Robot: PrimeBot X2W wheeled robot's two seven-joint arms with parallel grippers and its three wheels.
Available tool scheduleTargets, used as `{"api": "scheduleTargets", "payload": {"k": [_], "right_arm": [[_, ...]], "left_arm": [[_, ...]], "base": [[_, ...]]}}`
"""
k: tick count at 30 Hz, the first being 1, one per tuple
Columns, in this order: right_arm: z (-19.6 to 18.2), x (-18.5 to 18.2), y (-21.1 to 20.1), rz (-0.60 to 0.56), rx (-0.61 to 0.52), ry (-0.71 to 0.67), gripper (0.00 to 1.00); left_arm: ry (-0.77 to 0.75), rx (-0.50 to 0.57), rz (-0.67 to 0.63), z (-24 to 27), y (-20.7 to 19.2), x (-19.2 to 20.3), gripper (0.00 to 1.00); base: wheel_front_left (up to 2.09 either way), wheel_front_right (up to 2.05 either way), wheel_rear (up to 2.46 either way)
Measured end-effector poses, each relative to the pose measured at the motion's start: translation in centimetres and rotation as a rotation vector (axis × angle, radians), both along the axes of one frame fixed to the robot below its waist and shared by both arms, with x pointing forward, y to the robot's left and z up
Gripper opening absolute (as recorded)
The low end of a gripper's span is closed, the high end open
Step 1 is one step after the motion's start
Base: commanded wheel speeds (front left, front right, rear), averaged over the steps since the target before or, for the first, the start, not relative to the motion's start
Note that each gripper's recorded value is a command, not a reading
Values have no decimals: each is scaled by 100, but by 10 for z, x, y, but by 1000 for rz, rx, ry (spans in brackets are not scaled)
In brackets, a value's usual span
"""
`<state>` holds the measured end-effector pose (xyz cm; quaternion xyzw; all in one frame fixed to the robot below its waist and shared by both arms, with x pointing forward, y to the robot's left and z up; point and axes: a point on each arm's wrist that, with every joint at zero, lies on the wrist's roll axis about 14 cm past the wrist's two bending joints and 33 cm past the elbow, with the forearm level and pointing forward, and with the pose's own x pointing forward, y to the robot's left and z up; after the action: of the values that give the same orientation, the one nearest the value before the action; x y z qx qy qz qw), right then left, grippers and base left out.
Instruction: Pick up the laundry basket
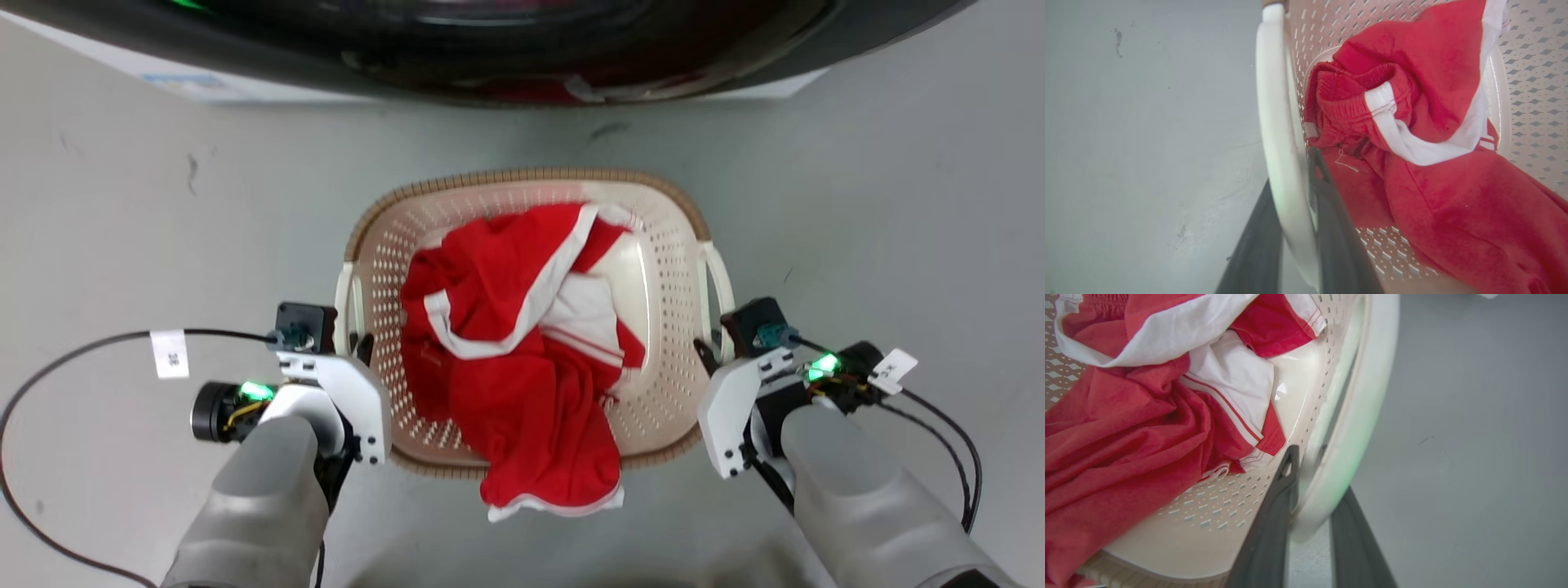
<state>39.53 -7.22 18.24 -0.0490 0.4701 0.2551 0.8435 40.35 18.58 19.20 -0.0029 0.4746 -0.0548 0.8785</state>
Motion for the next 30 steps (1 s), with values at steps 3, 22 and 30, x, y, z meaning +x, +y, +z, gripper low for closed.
{"api": "scheduleTargets", "payload": {"k": [3,22,30], "right_arm": [[13,-4,-2,1,-6,-5,0],[81,-37,-22,-42,-54,-24,0],[101,-59,-32,-66,-72,-36,0]], "left_arm": [[1,-5,-2,11,-2,-5,0],[1,-23,-93,67,-29,-23,0],[-8,-35,-123,91,-39,-36,0]], "base": [[0,0,0],[0,0,0],[0,0,0]]}}
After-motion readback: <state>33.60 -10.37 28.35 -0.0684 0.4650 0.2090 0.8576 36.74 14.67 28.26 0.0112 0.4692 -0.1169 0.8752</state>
